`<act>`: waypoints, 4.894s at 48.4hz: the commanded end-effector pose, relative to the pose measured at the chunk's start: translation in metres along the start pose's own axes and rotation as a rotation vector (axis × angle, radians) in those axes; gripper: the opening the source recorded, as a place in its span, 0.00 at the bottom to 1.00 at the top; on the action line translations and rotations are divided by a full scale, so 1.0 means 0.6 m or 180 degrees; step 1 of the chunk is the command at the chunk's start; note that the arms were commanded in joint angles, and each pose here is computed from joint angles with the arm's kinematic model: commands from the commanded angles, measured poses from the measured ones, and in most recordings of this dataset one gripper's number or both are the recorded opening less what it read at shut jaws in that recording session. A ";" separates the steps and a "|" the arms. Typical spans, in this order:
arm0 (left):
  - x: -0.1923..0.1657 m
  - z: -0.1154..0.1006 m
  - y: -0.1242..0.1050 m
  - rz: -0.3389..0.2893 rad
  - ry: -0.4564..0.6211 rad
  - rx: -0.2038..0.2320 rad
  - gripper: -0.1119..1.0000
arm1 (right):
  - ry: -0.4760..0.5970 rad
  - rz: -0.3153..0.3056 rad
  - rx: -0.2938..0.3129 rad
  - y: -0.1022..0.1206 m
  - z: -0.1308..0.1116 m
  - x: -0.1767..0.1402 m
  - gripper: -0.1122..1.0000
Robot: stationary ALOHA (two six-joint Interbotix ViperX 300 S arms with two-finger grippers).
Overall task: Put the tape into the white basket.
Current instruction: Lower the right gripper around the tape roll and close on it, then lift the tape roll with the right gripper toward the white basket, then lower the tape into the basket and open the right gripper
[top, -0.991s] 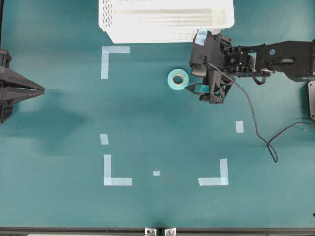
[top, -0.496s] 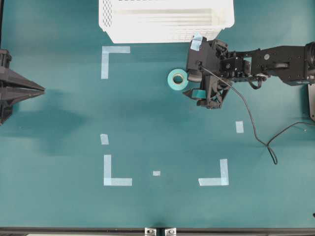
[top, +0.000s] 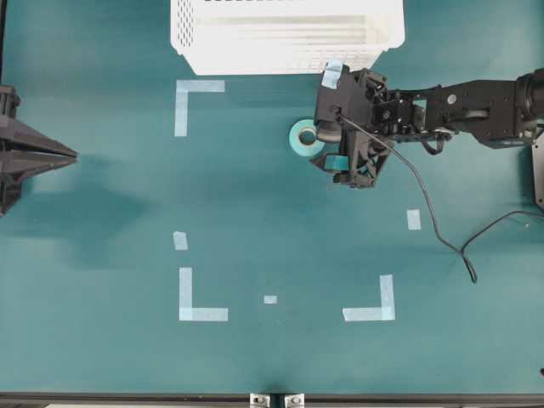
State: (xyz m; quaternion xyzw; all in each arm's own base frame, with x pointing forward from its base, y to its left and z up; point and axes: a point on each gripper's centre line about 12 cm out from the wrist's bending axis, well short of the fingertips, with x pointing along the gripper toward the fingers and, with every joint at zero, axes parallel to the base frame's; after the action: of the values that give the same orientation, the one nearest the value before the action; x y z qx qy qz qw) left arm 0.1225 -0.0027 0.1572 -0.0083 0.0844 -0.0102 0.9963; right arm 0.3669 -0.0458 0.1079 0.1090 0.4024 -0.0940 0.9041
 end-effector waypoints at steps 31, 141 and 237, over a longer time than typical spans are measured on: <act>0.001 0.009 0.001 0.0010 -0.0039 0.0008 0.04 | -0.0090 -0.0003 0.0017 -0.003 0.016 0.020 0.97; 0.001 0.009 0.001 0.0010 -0.0039 0.0013 0.04 | -0.0566 0.0019 -0.0075 0.008 0.125 -0.130 0.71; 0.001 0.009 0.001 0.0015 -0.0039 0.0012 0.04 | -0.0843 -0.0718 0.0353 -0.187 0.208 -0.129 0.71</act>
State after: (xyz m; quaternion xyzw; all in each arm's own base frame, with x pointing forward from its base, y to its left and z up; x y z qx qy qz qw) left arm 0.1225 -0.0025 0.1572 -0.0076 0.0843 -0.0095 0.9964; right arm 0.3703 -0.1791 0.2178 0.1044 0.3080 -0.2300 0.9172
